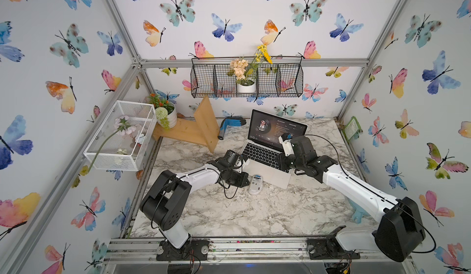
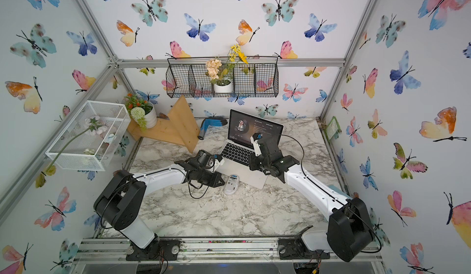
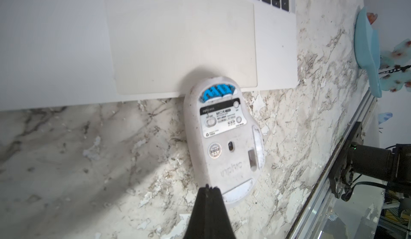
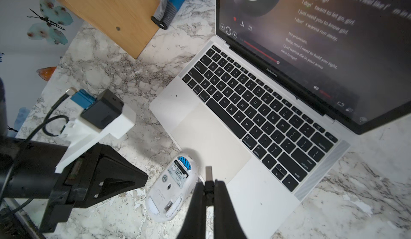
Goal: Remove the wireless mouse receiver from the laptop
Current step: Adjust the mouse at the center of the board.
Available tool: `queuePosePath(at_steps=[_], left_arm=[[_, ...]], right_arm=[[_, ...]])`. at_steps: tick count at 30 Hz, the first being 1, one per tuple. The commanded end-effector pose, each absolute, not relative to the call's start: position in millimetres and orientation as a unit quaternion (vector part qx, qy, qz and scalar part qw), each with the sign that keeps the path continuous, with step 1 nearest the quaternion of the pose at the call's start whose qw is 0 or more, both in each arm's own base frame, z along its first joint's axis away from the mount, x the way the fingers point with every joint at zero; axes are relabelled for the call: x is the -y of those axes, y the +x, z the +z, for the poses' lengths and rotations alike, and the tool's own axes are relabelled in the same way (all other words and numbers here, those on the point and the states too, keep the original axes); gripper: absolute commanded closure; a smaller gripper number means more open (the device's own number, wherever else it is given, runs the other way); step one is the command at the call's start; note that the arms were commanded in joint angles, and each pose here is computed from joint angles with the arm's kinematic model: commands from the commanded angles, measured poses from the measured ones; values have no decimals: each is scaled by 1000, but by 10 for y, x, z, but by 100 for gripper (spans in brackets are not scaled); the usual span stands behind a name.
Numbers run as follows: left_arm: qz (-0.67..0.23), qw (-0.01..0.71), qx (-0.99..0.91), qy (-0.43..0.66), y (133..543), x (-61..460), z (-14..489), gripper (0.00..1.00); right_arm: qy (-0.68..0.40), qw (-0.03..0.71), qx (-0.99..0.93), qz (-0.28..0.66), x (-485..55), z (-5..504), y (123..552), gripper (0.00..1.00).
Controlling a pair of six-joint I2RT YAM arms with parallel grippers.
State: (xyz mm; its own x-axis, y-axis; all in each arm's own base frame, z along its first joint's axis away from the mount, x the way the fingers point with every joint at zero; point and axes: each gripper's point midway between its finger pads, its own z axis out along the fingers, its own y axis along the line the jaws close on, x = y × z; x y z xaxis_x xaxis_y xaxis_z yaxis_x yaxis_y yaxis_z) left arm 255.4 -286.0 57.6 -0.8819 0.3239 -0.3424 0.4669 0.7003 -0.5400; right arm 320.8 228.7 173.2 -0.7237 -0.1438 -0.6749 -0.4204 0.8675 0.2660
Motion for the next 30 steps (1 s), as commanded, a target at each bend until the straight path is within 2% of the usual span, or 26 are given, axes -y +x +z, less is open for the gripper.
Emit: queuePosePath(at_steps=[1, 7, 14, 19, 22, 24, 27, 30], left_arm=[[-323, 99, -917, 212, 2391, 2891, 535, 100], [-339, 88, -906, 237, 2217, 3145, 597, 100], [-372, 99, -889, 249, 2251, 3377, 847, 100], [-359, 126, -889, 255, 2281, 3281, 1017, 100], [-353, 130, -891, 253, 2236, 3191, 916, 100], [-331, 123, -903, 244, 2224, 3100, 668, 100], [-344, 86, -902, 246, 2065, 3118, 507, 100], [-328, 108, -908, 237, 2105, 3042, 531, 100]], right_arm=[[-155, 318, -913, 206, -2271, 1630, 3159, 98], [-160, 316, -912, 207, -2314, 1628, 3216, 98], [-167, 319, -910, 205, -2336, 1667, 3253, 98], [-211, 275, -912, 219, -2429, 1397, 3121, 98], [-228, 219, -920, 234, -2507, 1037, 3012, 98], [-231, 190, -923, 243, -2565, 908, 2986, 98], [-226, 195, -917, 265, -2638, 897, 2997, 98], [-225, 176, -920, 269, -2654, 814, 2965, 98]])
